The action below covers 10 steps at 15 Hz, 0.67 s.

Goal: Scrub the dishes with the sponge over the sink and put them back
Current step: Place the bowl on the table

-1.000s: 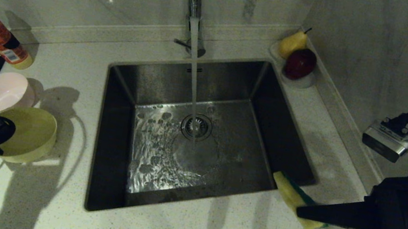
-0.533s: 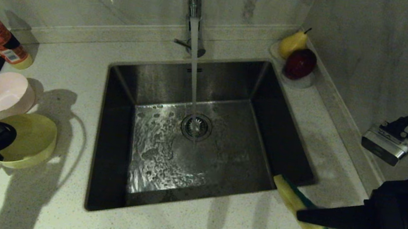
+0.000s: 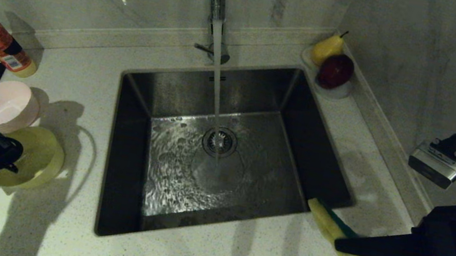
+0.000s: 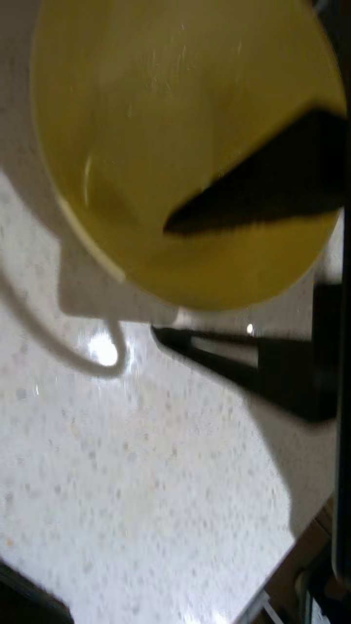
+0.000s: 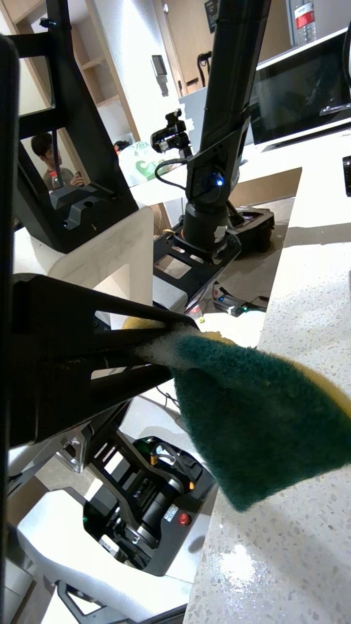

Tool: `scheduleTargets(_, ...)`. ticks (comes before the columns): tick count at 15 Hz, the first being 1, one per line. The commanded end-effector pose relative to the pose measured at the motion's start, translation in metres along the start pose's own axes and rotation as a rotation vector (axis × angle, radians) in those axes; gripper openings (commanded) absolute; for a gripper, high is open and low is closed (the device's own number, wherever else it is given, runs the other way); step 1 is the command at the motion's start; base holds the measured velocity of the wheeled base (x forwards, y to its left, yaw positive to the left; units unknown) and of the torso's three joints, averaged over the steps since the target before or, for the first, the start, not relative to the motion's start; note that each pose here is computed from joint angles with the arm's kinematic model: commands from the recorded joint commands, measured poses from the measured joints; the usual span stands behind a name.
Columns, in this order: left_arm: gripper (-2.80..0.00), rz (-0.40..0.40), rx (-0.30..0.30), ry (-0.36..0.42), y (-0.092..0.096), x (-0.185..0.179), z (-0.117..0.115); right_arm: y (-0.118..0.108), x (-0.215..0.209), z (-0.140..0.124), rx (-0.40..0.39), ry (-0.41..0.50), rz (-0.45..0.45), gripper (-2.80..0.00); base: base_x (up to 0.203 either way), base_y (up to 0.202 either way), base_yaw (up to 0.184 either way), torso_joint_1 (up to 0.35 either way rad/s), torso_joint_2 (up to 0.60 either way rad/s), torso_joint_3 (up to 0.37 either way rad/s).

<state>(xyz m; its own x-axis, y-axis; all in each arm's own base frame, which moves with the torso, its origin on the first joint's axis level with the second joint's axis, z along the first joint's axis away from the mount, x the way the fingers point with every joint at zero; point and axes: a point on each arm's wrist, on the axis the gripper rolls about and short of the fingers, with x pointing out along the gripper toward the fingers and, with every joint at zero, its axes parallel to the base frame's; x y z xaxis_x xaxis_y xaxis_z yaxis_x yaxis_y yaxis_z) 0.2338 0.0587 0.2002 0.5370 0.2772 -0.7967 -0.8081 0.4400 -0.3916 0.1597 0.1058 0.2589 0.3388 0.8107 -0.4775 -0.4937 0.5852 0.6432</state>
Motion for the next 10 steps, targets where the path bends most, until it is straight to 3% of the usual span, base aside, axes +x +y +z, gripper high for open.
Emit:
scheduleTargets(1, 0.00, -0.038, -0.014, -0.030, -0.004, -0.011, 0.005, -0.001, 0.001, -0.001, 0.006, 0.006, 0.001, -2.80, 0.000, 0.000, 0.000, 0.000, 0.00, 0.000)
scheduleTargets(5, 0.00, -0.242, -0.034, -0.181, -0.015, -0.077, 0.026, -0.003, 0.001, -0.004, 0.009, 0.009, -0.003, -2.80, 0.000, 0.000, 0.000, 0.000, 0.00, 0.000)
scheduleTargets(6, 0.00, -0.303, -0.011, -0.221, -0.017, -0.096, 0.030, -0.003, 0.000, -0.004, 0.008, 0.007, -0.003, -2.80, 0.000, 0.000, 0.000, 0.000, 0.00, 0.000)
scheduleTargets(9, 0.00, -0.403, 0.142, -0.300, -0.025, -0.132, 0.035, -0.002, -0.002, -0.005, 0.004, -0.002, -0.002, -2.80, 0.000, 0.000, 0.000, 0.000, 0.00, 0.000)
scheduleTargets(10, -2.80, -0.417, 0.212, -0.316, -0.027, -0.138, 0.034, -0.003, -0.002, -0.004, 0.007, -0.002, -0.005, -2.80, 0.000, 0.000, 0.000, 0.000, 0.00, 0.000)
